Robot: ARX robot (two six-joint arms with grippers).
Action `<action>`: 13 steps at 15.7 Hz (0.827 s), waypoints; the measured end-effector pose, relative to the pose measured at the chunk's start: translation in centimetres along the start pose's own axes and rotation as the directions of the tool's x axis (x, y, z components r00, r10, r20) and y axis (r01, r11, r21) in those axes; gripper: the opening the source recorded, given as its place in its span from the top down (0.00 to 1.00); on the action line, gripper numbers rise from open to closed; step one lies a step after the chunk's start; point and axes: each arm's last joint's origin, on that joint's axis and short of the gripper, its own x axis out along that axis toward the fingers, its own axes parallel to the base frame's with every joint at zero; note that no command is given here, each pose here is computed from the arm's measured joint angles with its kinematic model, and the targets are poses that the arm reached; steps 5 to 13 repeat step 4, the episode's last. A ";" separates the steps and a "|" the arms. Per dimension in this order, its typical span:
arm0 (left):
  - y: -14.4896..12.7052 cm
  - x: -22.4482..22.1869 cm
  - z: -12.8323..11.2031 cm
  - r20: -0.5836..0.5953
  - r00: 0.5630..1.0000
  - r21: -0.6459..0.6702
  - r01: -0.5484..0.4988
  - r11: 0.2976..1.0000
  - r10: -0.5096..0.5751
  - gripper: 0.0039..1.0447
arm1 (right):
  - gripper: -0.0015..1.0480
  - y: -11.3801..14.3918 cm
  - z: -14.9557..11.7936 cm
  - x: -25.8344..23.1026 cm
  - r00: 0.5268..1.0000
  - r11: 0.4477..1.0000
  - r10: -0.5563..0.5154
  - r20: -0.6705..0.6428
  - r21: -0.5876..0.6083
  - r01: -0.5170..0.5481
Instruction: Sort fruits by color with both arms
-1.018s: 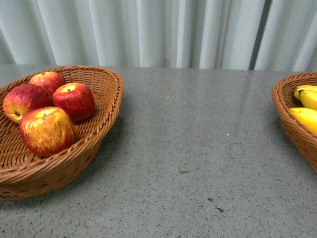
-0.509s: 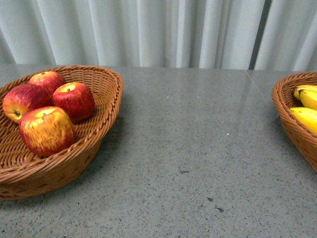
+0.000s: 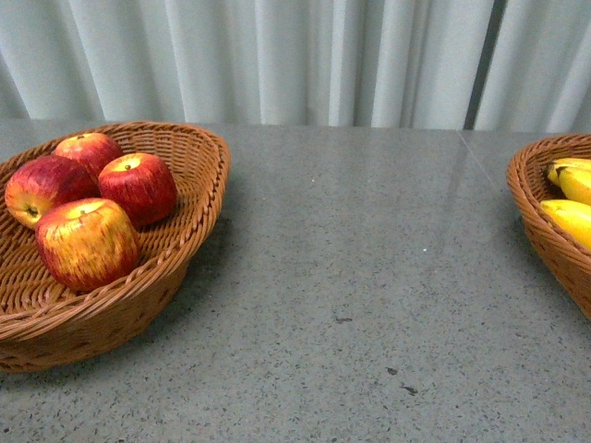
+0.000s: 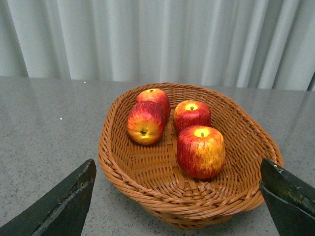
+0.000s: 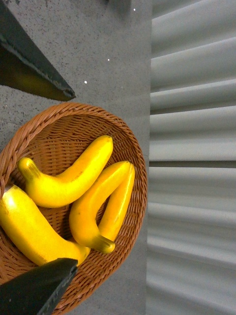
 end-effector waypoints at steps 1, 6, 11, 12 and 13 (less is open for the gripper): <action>0.0 0.0 0.0 0.000 1.000 0.000 0.000 1.000 0.000 0.06 | 0.05 0.0 0.0 0.0 1.000 1.000 0.000 0.000 0.000 0.000; 0.0 0.0 0.0 0.000 1.000 0.000 0.000 1.000 0.000 0.06 | 0.06 0.0 0.0 0.0 1.000 1.000 0.000 0.000 0.000 0.000; 0.0 0.0 0.0 0.000 1.000 0.000 0.000 1.000 0.000 0.06 | 0.06 0.0 0.0 0.0 1.000 1.000 0.000 0.000 0.000 0.000; 0.0 0.0 0.0 0.000 1.000 0.000 0.000 1.000 0.000 0.06 | 0.06 0.0 0.0 0.0 1.000 1.000 0.000 0.000 0.000 0.000; 0.0 0.0 0.0 0.000 1.000 0.000 0.000 1.000 0.000 0.06 | 0.06 0.0 0.0 0.0 1.000 1.000 0.000 0.000 0.000 0.000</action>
